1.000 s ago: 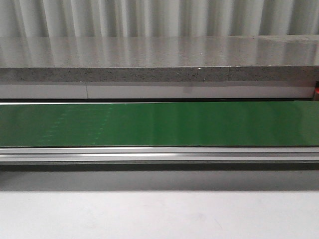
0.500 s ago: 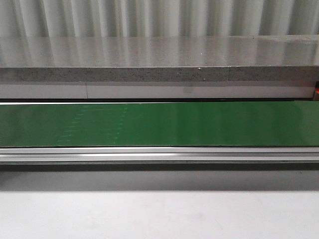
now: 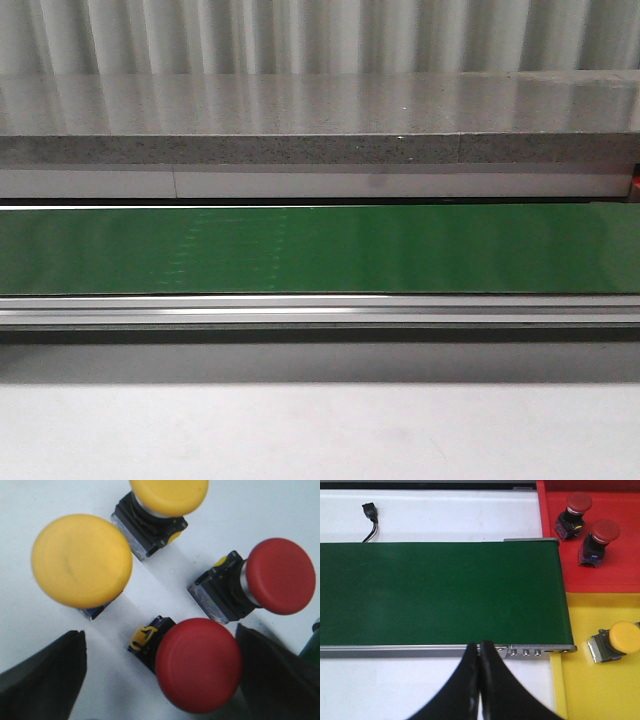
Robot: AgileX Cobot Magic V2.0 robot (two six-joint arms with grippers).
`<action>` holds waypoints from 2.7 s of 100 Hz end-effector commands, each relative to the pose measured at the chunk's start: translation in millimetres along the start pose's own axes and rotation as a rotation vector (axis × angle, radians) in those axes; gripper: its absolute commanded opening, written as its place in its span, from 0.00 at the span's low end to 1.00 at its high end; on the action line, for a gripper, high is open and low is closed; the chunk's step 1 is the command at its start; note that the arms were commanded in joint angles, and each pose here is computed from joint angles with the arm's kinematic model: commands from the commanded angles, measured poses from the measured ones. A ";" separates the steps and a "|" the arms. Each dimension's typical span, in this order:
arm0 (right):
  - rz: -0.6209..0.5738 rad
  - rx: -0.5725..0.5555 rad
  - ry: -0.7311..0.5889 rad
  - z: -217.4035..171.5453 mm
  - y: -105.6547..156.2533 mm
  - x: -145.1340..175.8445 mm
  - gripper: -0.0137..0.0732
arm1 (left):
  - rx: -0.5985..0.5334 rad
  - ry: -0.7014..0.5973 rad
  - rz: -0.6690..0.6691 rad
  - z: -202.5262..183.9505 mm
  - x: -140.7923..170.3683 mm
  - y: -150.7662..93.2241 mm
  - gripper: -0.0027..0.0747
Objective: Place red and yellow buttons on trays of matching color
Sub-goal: 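Move the left gripper down over a red push-button on the table, then grasp the red push-button with the left gripper and set it on the belt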
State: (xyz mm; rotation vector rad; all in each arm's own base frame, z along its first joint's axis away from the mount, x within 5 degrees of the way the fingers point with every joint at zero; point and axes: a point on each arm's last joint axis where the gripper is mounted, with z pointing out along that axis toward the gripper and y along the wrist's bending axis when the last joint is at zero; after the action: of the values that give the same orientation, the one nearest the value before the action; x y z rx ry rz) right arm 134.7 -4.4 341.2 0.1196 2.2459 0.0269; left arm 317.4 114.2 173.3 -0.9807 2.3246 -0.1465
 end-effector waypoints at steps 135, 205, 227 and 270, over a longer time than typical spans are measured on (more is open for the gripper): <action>-0.013 -0.005 -0.090 -6.9 0.9 -11.4 0.08 | 0.259 -0.111 0.583 -144.2 9.4 -82.4 0.01; -0.013 -0.005 -0.090 -6.9 0.9 -11.4 0.08 | 0.233 -0.016 0.670 -119.3 21.8 -91.2 0.01; -0.013 -0.005 -0.090 -6.9 0.9 -11.4 0.08 | 0.219 0.029 0.670 -106.6 24.3 -90.4 0.01; -0.013 -0.005 -0.090 -6.9 0.9 -11.4 0.08 | 0.213 0.057 0.673 -104.5 26.4 -89.4 0.33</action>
State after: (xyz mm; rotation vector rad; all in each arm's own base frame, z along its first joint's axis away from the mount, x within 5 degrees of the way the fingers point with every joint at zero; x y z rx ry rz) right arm 134.7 -4.4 341.2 0.1196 2.2459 0.0269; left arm 296.3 20.6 254.4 -0.0722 2.5822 -0.1477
